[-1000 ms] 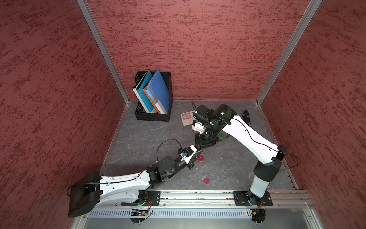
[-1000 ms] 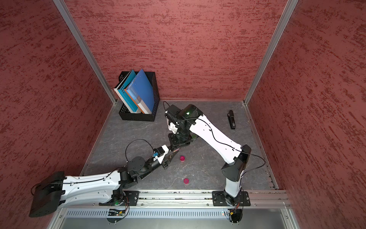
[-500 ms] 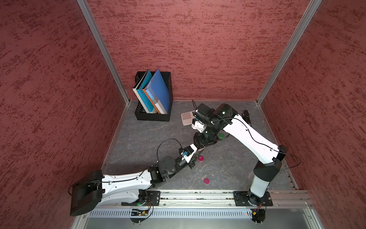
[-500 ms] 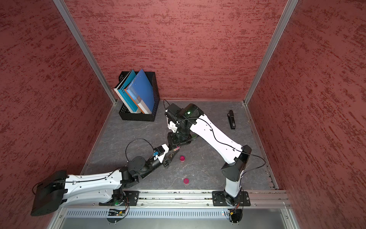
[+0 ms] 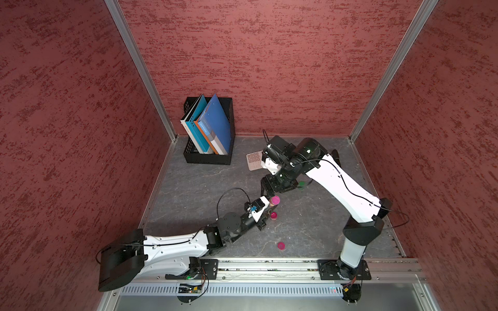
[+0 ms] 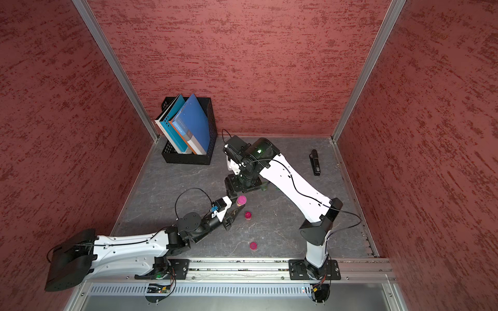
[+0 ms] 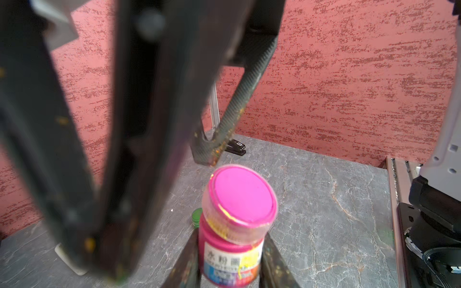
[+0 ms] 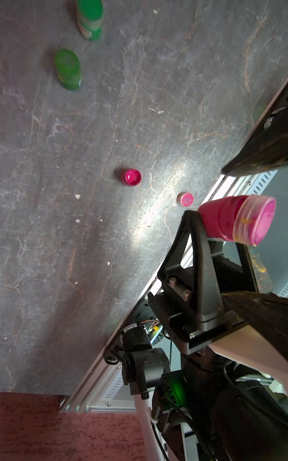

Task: Close the paint jar lid
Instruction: Close the lid on the paint jar.

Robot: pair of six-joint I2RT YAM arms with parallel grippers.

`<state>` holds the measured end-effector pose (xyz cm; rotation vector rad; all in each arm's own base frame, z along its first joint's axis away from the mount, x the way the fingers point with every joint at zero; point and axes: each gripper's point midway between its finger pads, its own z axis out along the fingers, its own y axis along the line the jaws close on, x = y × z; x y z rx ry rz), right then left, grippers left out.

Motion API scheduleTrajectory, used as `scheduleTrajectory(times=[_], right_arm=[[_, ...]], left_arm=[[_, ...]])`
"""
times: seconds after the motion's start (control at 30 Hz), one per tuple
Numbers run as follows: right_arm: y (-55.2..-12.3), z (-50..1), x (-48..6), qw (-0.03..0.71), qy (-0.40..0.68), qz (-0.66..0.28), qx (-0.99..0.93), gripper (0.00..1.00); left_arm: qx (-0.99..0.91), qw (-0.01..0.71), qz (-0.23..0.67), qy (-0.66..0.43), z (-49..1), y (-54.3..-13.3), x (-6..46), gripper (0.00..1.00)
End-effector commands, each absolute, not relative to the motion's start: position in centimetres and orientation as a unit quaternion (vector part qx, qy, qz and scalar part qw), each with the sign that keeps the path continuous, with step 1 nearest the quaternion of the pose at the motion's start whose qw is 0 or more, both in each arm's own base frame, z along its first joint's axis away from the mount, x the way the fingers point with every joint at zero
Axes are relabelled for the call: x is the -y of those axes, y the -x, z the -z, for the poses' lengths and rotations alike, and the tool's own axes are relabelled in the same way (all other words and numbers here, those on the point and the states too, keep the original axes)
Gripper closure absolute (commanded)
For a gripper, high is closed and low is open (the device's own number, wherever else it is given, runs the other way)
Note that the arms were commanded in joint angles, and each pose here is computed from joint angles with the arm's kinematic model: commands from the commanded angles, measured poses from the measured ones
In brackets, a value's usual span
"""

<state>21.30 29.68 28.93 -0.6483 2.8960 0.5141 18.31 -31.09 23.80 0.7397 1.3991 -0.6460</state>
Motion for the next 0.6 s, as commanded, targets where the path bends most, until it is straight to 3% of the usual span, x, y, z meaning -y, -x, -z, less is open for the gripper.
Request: scheduleTrajectory(times=[0.0, 0.23, 0.4, 0.57], right_arm=[[-21.1, -29.1, -26.7, 0.057, 0.197, -0.118, -0.972, 0.29], [-21.7, -30.0, -26.1, 0.084, 0.190, -0.110, -0.972, 0.30], [-20.4, -30.8, -26.2, 0.074, 0.223, -0.132, -0.963, 0.55], [-19.1, -31.3, -26.3, 0.066, 0.246, -0.150, -0.955, 0.58]], left_arm=[[-0.621, 0.658, 0.285, -0.316, -23.7, -18.3, 30.1, 0.80], [-0.629, 0.654, 0.288, -0.305, -23.6, -18.0, 28.7, 0.80], [-0.651, 0.651, 0.268, -0.282, -22.7, -19.1, 27.4, 0.81], [-0.675, 0.639, 0.256, -0.265, -21.5, -20.6, 26.9, 0.82]])
